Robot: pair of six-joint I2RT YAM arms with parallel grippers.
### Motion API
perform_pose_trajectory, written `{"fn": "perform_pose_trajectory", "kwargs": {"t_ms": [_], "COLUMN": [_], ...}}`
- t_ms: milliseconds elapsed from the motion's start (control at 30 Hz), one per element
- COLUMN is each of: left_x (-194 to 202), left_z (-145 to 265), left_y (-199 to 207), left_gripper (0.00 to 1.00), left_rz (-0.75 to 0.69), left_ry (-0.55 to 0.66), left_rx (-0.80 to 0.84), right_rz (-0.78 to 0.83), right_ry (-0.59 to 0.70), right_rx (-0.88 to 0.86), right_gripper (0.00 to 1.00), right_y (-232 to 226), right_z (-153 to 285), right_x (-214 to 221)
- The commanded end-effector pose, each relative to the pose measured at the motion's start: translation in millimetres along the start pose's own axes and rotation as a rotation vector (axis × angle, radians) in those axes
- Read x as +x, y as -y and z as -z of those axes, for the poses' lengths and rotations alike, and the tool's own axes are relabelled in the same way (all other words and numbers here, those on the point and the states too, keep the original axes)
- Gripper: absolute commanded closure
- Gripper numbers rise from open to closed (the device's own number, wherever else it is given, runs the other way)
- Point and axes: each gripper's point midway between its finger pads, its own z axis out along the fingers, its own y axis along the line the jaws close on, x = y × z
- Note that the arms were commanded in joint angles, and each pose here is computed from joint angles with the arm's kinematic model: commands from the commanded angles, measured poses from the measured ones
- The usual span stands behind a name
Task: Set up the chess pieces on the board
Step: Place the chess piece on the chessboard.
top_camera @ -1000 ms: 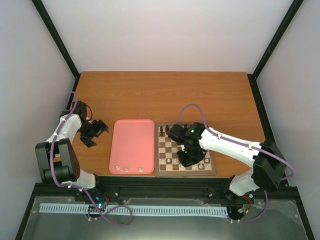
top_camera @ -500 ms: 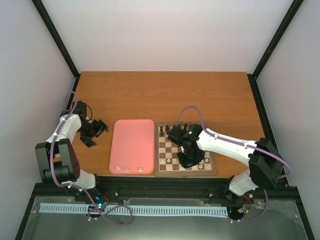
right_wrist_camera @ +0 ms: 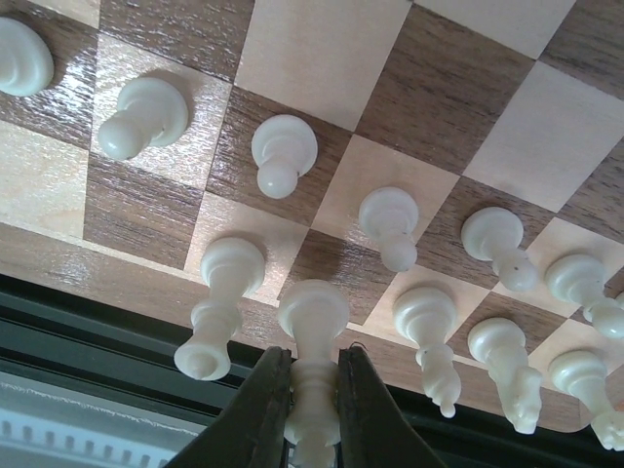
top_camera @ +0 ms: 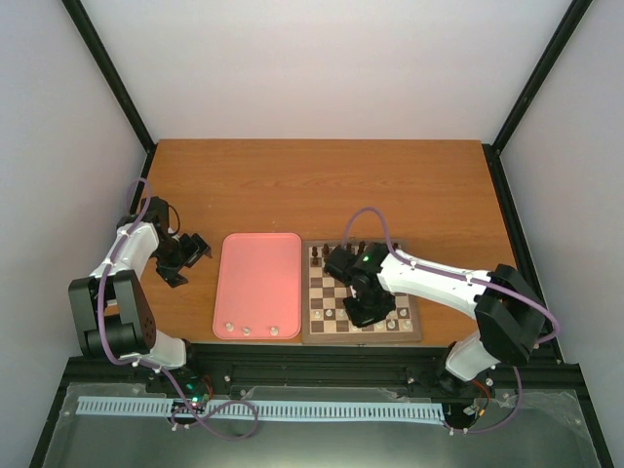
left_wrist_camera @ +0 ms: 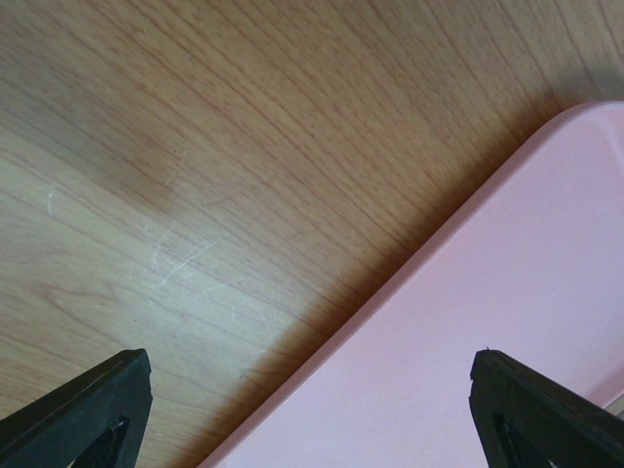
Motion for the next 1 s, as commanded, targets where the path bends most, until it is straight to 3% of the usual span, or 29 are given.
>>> {"fn": "perform_pose_trajectory", "kwargs": {"t_ms": [0, 967], "left_x": [-6.7, -6.1], "left_z": [5.2, 5.4], "left_y": [8.4, 8.6], "left_gripper": [0.00, 0.00], "left_rz": [-0.004, -0.007], "left_ry": [0.022, 0.022], "left_rx": [0.020, 0.020], "right_rz": [-0.014, -0.014], "right_ry": [0.002, -0.015], "right_rx": [0.032, 0.052], "right_gripper": [0.91, 0.83], "right_y": [5.5, 10.2], "right_z": [-1.3, -7.5], "right_x": [-2.4, 1.3]}}
